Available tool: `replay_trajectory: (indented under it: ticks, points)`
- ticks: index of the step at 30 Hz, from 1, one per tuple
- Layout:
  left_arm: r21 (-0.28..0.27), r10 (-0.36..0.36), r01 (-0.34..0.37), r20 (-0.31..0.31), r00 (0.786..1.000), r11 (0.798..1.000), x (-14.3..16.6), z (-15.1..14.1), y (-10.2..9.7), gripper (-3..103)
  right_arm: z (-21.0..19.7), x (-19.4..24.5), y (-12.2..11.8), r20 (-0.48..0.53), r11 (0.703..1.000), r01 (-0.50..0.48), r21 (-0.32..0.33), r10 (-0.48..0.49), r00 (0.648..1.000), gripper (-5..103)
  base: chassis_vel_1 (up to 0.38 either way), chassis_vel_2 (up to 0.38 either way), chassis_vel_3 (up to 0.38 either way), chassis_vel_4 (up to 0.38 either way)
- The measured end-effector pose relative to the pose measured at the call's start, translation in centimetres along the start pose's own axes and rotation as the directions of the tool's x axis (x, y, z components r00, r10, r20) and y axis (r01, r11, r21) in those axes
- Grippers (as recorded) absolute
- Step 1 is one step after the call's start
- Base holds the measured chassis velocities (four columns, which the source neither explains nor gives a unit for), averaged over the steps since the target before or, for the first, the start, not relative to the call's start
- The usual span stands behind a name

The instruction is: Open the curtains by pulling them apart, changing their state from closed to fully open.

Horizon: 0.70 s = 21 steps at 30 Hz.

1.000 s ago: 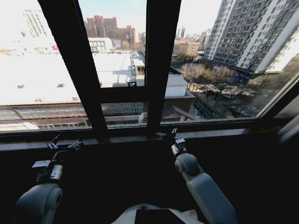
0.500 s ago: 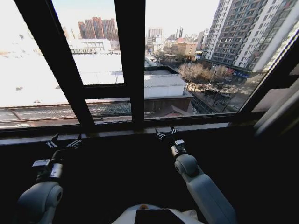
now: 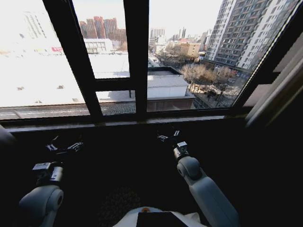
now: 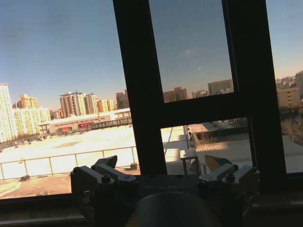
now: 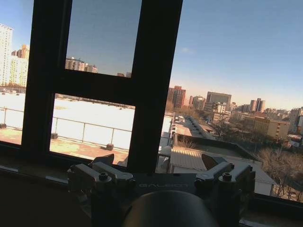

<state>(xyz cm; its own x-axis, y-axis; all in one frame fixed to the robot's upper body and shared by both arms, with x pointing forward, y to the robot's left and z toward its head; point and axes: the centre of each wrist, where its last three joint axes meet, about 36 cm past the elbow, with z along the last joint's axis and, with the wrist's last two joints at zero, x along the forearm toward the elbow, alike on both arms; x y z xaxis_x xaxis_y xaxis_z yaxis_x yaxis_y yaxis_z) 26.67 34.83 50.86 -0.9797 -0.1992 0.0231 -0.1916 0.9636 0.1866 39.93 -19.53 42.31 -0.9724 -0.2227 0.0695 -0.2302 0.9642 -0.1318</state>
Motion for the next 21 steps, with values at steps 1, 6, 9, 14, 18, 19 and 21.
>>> replay_trajectory:
  ticks: [1,6,9,14,18,19,21]
  points:
    - [0.000,0.000,0.000,0.001,1.000,1.000,0.1,0.0,0.0,100,0.0,0.0,0.0,0.001,1.000,0.000,0.000,0.000,1.000,100,0.013,-0.201,-0.045,0.150]
    - [0.001,-0.002,0.002,-0.001,1.000,1.000,0.2,0.0,-0.1,100,0.3,0.1,-0.1,0.004,1.000,-0.001,-0.001,0.001,1.000,100,-0.021,-0.179,0.001,0.159]
    - [0.001,-0.002,0.002,-0.001,1.000,1.000,0.2,0.1,-0.1,100,0.4,0.0,-0.1,0.003,1.000,-0.002,0.000,0.002,1.000,100,-0.076,-0.174,0.091,0.198]
    - [-0.005,-0.001,0.001,0.007,1.000,1.000,0.0,0.0,0.0,100,0.4,-0.3,-0.3,0.007,1.000,-0.003,0.002,0.003,1.000,100,-0.086,-0.242,0.082,0.288]
    - [-0.005,0.000,0.000,0.013,1.000,1.000,-0.2,0.2,0.1,100,0.7,-0.4,-0.2,0.004,1.000,0.003,0.001,-0.003,1.000,100,0.040,-0.251,-0.011,0.279]
    - [-0.004,0.001,0.000,0.012,1.000,1.000,-0.3,0.3,0.0,100,0.9,-0.5,-0.2,0.006,1.000,0.002,0.002,-0.002,1.000,100,0.111,-0.216,-0.080,0.247]
    - [-0.002,0.001,-0.001,0.012,1.000,1.000,-0.4,0.3,0.0,100,1.1,-0.5,-0.2,0.008,1.000,0.000,0.008,0.000,1.000,100,0.150,-0.216,-0.080,0.182]
